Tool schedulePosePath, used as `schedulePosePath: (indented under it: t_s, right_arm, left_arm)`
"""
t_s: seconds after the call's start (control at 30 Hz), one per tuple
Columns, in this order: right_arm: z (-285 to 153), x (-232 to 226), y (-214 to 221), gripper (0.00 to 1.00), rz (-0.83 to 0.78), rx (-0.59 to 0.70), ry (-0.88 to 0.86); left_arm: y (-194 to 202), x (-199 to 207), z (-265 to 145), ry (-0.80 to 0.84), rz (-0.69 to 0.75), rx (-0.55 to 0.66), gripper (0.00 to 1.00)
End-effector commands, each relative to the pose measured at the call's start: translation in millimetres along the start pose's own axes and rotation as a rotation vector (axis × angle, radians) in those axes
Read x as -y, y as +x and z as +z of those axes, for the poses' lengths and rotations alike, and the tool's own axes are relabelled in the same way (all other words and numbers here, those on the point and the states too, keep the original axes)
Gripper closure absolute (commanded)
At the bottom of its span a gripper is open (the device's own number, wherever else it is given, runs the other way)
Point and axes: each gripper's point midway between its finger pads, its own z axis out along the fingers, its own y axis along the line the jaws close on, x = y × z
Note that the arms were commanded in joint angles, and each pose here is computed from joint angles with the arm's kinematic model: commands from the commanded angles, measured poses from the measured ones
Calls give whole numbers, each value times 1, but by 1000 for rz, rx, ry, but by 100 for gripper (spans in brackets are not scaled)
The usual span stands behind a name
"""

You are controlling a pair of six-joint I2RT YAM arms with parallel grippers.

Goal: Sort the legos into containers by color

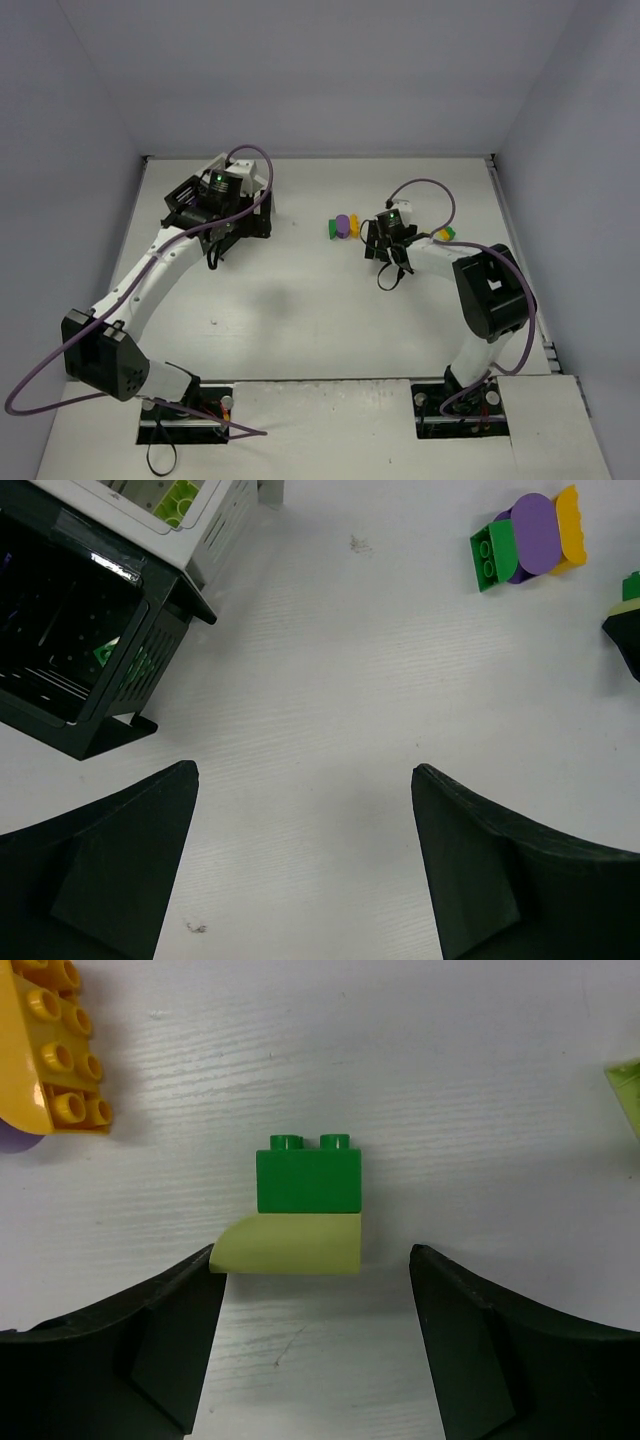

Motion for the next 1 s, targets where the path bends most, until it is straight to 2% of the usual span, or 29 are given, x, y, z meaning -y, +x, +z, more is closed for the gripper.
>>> schedulePosePath:
  t_s: [0.0, 0.23, 0.27, 0.3, 0.4, 0.43, 0.5, 0.57, 0.77, 0.87, 0.97]
  right_arm:
    - [2, -4, -31, 31, 34, 83, 21]
    - [15, -9, -23, 34, 49, 69, 17]
    - [18, -9, -16, 45, 43, 57, 16]
    - [18, -9, -17, 45, 44, 58, 15]
    - [15, -9, -15, 60, 43, 66, 7]
    - [13, -10, -15, 68, 40, 69, 5]
    - [8, -9, -16, 77, 37, 80, -3]
    - [3, -11, -18, 79, 19, 92, -15]
    - [-27, -41, -27, 100, -113, 170, -204]
    - [-59, -67, -33, 100, -211, 249, -324]
    - [-99, -96, -33, 100, -393, 364, -432]
  left_arm:
    - [-21, 3, -2, 4, -15, 73, 19]
    - [-19, 4, 1, 6, -16, 58, 19]
    - [-17, 3, 3, 1, -16, 53, 19]
    - [-18, 4, 2, 2, -14, 54, 19]
    - [-17, 4, 3, 4, -14, 52, 19]
    - [-17, 4, 3, 4, -15, 52, 19]
    - [-18, 5, 2, 8, -16, 54, 19]
    - [-19, 5, 1, 12, -16, 58, 19]
    - [-22, 18, -4, 86, -10, 69, 19]
    - [-25, 31, -14, 163, -2, 88, 19]
    - [-31, 46, -27, 257, 4, 116, 19]
